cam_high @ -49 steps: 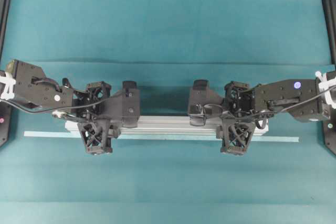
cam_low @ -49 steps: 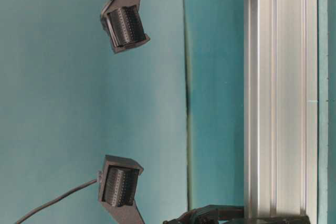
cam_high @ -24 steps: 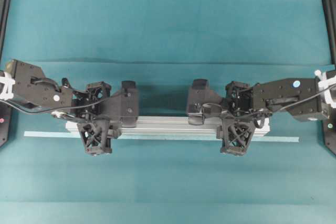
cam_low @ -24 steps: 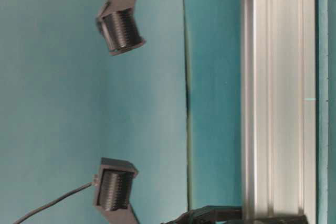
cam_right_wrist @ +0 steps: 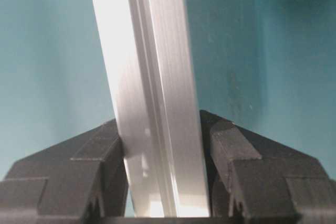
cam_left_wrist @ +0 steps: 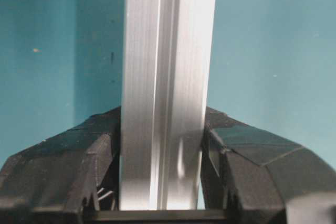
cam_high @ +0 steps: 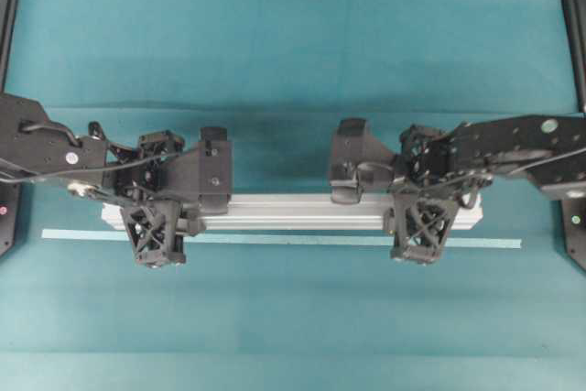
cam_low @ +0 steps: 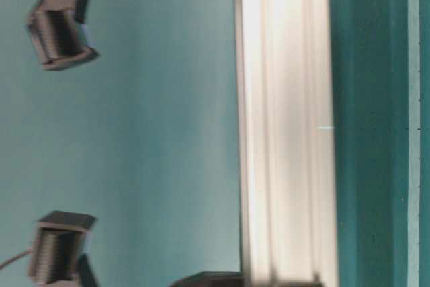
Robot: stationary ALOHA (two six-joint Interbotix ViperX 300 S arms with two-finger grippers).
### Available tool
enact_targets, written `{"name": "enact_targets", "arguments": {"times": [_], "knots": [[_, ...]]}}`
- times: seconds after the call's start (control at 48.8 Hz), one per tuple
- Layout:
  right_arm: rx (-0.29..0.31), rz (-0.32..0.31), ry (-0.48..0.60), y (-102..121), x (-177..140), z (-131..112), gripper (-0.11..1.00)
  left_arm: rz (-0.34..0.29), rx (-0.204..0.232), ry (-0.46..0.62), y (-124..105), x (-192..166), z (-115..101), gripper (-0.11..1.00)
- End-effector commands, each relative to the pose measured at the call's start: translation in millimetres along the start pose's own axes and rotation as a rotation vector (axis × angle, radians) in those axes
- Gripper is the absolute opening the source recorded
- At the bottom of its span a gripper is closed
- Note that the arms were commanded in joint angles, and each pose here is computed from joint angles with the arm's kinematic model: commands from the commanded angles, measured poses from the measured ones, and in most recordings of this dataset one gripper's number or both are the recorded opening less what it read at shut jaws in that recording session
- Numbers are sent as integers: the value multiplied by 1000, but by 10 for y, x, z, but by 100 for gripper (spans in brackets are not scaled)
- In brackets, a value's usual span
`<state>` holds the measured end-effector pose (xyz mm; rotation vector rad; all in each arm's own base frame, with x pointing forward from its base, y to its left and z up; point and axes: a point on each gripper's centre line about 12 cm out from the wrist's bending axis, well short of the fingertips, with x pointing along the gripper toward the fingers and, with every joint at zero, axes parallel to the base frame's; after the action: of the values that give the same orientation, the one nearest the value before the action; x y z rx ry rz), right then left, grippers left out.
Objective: Lift the metal rail with both hands.
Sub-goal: 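Lift the rail upward with both grippers together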
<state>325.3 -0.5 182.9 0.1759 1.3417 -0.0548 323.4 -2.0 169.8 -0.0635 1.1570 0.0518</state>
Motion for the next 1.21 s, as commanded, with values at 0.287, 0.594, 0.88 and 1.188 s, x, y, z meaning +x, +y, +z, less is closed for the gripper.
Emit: {"name": "enact_targets", "arguments": {"times": [0.287, 0.594, 0.88, 1.188], "knots": [[44, 14, -47, 2, -541, 121, 39, 8, -12, -60, 56, -571, 294, 36], [35, 18, -31, 44, -874, 251, 39, 22, -41, -80, 161, -946, 377, 36], [31, 19, -16, 68, -1255, 354, 39, 24, -41, -93, 155, -1309, 527, 36], [36, 19, 5, 102, -1675, 401, 39, 24, -44, -106, 151, -1670, 679, 36]]}}
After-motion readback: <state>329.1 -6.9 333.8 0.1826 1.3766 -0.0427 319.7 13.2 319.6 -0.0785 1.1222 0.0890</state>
